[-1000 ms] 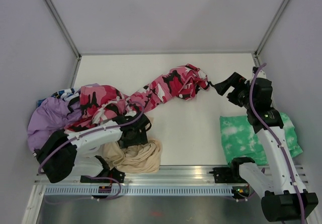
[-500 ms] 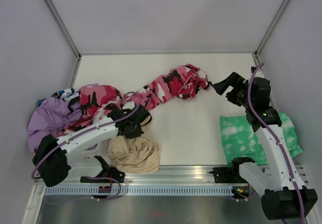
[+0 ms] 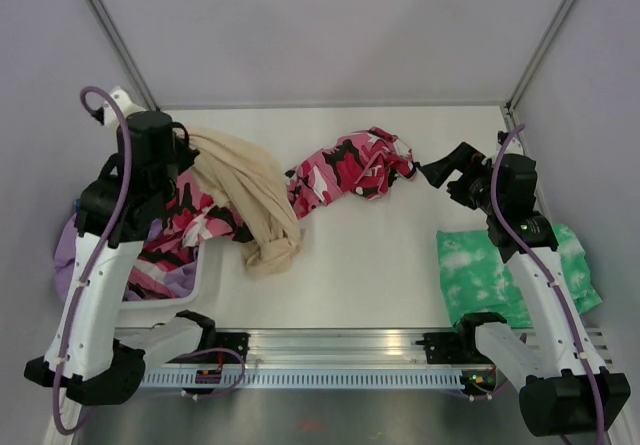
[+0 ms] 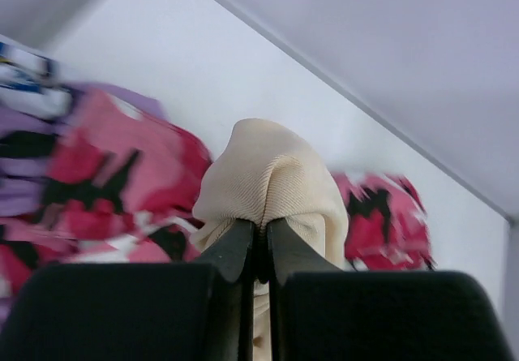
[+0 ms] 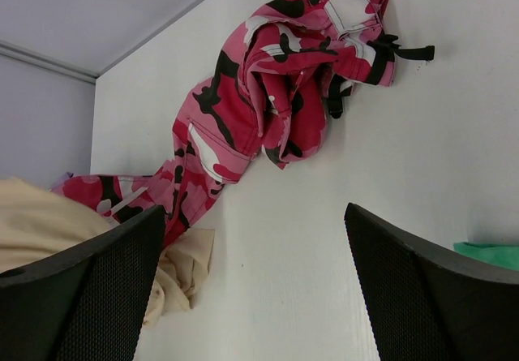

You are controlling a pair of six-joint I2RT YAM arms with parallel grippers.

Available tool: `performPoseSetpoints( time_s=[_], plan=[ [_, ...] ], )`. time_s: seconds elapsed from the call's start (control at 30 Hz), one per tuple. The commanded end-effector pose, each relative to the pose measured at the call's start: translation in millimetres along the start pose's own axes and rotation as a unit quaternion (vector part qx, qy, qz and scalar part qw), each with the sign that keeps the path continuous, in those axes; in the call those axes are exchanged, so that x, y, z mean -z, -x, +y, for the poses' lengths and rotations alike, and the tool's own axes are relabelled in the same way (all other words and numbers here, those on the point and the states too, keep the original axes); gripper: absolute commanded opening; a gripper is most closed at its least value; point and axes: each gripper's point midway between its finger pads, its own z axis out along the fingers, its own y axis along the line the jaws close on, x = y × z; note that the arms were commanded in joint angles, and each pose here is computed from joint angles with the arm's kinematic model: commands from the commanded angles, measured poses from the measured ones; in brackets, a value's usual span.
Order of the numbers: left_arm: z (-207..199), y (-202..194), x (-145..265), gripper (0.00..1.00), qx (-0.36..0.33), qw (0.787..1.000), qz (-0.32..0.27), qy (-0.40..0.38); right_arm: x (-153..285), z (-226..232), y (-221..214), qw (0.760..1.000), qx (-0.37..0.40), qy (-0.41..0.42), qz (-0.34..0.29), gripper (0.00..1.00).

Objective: Fold and stack the trousers
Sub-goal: Move the trousers to the center of the board

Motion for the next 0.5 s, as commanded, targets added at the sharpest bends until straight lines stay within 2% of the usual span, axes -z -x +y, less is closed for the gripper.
performPoseSetpoints(
  time_s=[0.0,0.1,0.23,0.27,0.3,0.33,0.37,0.4,0.43,0.47],
  plan=[
    [63.1,57.6,6.7,0.02,-0.037,0.987,-0.082,0.135,1.3,15.0,9.0,1.000,-0.001,0.028,-0.009,0.98],
    [99.8,113.8,41.6,0.02,-0.044,0.963,-0.159,0.211,4.9,17.2,14.1,0.999,0.008,0.030,-0.021,0.98],
    [142.8,150.4,62.6,0.02,-0.064,0.923,-0.214,0.315,-0.7,26.7,18.4,0.998,0.015,0.056,-0.024,0.98],
    [157.4,157.0,68.3,0.02,-0.061,0.906,-0.226,0.352,-0.8,40.4,19.9,0.995,0.021,0.091,-0.022,0.98],
    [181.3,154.7,67.1,0.02,-0.057,0.888,-0.223,0.398,-5.4,45.6,18.4,0.994,0.022,0.106,-0.014,0.98],
    [193.9,152.4,65.9,0.02,-0.048,0.880,-0.222,0.418,-7.5,52.5,19.5,0.992,0.023,0.123,-0.012,0.98],
    [203.1,143.4,57.1,0.02,-0.028,0.884,-0.210,0.418,-6.9,69.3,21.3,0.987,0.037,0.159,-0.012,0.98],
    [229.5,125.9,50.3,0.02,-0.011,0.873,-0.186,0.450,-13.2,73.8,18.2,0.985,0.043,0.170,-0.001,0.98],
    [242.1,113.7,45.6,0.02,0.008,0.872,-0.171,0.458,-15.2,81.0,17.6,0.981,0.056,0.183,0.003,0.98],
    [249.2,97.4,33.5,0.02,0.048,0.883,-0.154,0.442,-13.0,95.3,18.1,0.975,0.088,0.204,0.006,0.98]
  ],
)
